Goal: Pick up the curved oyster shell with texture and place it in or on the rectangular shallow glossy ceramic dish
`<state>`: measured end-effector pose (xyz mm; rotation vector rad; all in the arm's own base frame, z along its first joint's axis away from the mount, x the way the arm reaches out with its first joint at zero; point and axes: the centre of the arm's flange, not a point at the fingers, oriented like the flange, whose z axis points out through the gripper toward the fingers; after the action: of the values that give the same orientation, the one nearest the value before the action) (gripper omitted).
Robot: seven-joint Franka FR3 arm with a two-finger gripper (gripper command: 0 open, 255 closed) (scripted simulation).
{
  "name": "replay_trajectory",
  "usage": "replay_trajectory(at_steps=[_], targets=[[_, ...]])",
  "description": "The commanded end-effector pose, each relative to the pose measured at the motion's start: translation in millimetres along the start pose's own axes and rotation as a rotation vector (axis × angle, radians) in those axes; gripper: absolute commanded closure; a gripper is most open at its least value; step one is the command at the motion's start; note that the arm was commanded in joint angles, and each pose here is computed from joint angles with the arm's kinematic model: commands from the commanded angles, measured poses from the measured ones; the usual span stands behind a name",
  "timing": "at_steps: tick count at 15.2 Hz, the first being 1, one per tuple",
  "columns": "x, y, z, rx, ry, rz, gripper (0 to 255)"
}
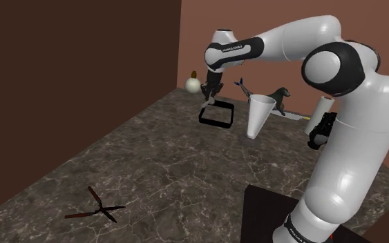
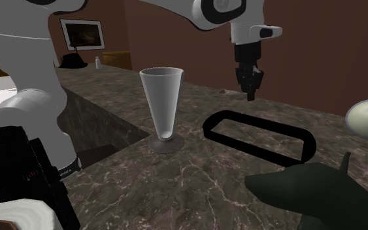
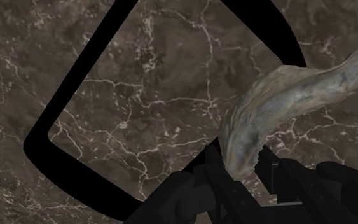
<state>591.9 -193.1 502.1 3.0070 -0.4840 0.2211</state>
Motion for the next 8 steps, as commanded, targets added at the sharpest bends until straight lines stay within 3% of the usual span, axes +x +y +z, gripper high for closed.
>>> replay_trajectory(at_steps=[1, 8], targets=[[8.3, 25.7, 2.5, 0.000, 0.000, -0.001, 255], [37.4, 107.2, 13.3, 0.000, 0.000, -0.001, 255]])
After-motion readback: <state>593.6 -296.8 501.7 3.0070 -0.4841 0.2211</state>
